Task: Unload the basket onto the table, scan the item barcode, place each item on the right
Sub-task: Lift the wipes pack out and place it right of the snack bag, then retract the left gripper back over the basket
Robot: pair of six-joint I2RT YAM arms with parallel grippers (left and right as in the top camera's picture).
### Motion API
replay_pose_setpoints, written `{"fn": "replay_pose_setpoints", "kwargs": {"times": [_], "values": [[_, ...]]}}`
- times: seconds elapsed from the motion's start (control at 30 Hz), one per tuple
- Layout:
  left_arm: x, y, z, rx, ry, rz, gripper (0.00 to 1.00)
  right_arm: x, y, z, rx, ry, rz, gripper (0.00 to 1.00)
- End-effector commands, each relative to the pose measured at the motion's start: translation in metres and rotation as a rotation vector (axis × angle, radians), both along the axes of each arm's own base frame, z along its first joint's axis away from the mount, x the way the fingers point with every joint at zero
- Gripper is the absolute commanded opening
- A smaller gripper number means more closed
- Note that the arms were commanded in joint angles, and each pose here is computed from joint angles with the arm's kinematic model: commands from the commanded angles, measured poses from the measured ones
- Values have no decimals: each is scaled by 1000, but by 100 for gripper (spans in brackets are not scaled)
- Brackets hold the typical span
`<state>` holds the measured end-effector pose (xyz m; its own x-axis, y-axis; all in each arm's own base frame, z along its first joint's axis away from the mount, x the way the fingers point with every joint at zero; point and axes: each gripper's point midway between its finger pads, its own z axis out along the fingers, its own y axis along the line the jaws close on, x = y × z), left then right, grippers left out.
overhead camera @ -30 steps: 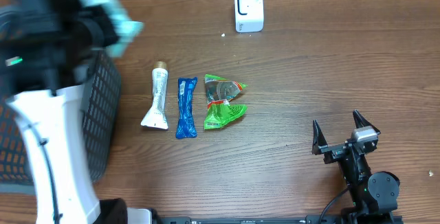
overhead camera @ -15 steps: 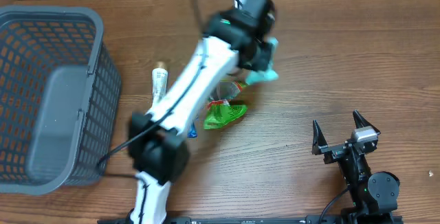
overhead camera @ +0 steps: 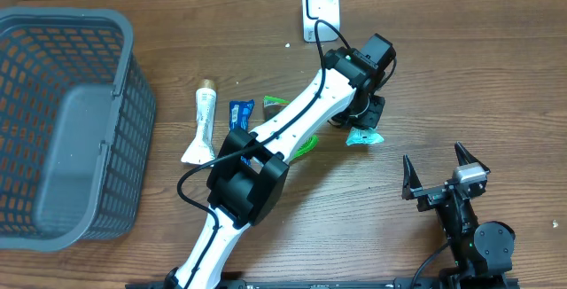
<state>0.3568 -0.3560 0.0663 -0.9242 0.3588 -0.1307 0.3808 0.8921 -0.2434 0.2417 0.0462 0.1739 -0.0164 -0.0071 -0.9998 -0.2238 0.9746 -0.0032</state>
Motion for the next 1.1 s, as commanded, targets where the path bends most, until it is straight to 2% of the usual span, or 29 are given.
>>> {"fn": "replay_pose_setpoints", "kwargs": {"times": [0.0,0.03,0.1,0.13,0.17,0.4,0.5,0.6,0.73,0.87,1.07], "values": [[1,-4,-2,-16,10,17,18,0,0,-2,0,-4,1,100],[1,-4,-2,-17,10,17,28,0,0,-2,0,-4,1,100],[1,-4,-2,-16,11,17,62,0,0,-2,0,-4,1,100],[1,-4,-2,-15,10,17,69,0,0,-2,0,-4,1,100],[1,-4,-2,-16,9,17,72,0,0,-2,0,-4,1,100],[8,-1,23,-40,-27,17,72,0,0,-2,0,-4,1,100],[16,5,66,-76,-97,16,71,0,0,-2,0,-4,1,100],[27,28,118,-58,-212,61,71,0,0,-2,0,-4,1,100],[29,84,191,12,-370,157,74,0,0,-2,0,-4,1,100],[17,155,248,60,-463,276,75,0,0,-2,0,-4,1,100],[-10,274,296,148,-517,515,76,0,0,-2,0,-4,1,100]]}}
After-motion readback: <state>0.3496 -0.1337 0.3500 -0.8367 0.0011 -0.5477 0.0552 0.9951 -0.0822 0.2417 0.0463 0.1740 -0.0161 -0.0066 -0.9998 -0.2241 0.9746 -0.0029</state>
